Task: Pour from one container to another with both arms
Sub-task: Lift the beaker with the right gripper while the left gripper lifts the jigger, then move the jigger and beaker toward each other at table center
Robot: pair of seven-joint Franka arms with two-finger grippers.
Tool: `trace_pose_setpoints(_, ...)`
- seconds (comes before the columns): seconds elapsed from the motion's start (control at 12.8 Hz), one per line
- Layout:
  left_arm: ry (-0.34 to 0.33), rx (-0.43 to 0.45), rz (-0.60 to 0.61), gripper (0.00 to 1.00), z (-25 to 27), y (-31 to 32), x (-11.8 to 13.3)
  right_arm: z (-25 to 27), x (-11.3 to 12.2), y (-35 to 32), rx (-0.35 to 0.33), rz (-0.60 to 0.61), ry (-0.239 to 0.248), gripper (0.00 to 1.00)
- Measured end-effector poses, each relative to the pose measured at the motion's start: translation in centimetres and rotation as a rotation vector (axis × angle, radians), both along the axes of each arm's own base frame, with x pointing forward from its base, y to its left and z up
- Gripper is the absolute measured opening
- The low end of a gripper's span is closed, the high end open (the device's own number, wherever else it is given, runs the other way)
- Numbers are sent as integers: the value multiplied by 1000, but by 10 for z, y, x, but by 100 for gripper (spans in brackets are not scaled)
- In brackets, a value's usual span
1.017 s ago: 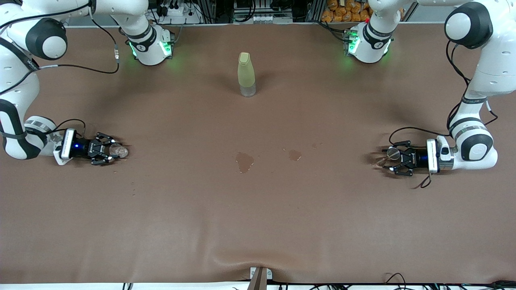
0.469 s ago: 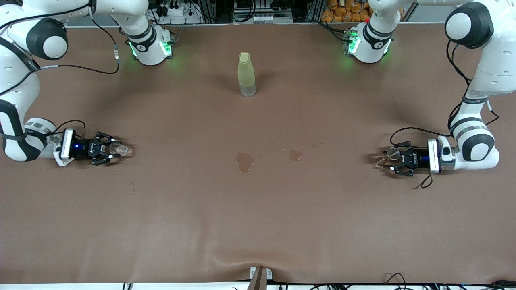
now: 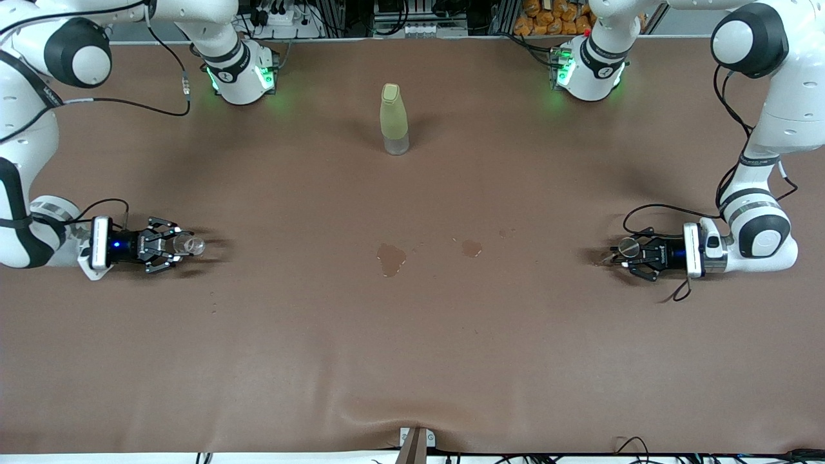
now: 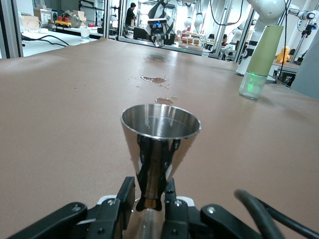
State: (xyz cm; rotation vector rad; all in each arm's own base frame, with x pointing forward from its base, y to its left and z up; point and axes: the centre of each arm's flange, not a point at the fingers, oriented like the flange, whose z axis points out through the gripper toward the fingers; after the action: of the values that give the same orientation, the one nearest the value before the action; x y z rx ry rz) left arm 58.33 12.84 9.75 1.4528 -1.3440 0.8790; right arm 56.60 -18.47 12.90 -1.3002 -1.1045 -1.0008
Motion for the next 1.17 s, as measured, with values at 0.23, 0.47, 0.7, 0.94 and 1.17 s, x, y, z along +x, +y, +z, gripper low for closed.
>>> trace_pose_setpoints(0.23,-14,4,-16,22,5,-7,7,34,21,26,-14,30,-6,50)
trace_pose_setpoints(0.47,-47,12,-54,22,20,-28,21,57,33,37,-24,30,33,50)
trace_pose_setpoints(0.7,-106,-25,-125,22,49,-81,39,93,43,34,-50,6,74,50)
trace_pose_setpoints(0.94,-176,-77,-177,21,76,-163,56,116,52,43,-64,-28,78,50)
trace_pose_setpoints(1.17,-198,-112,-173,21,88,-236,60,134,51,69,-73,-76,71,50)
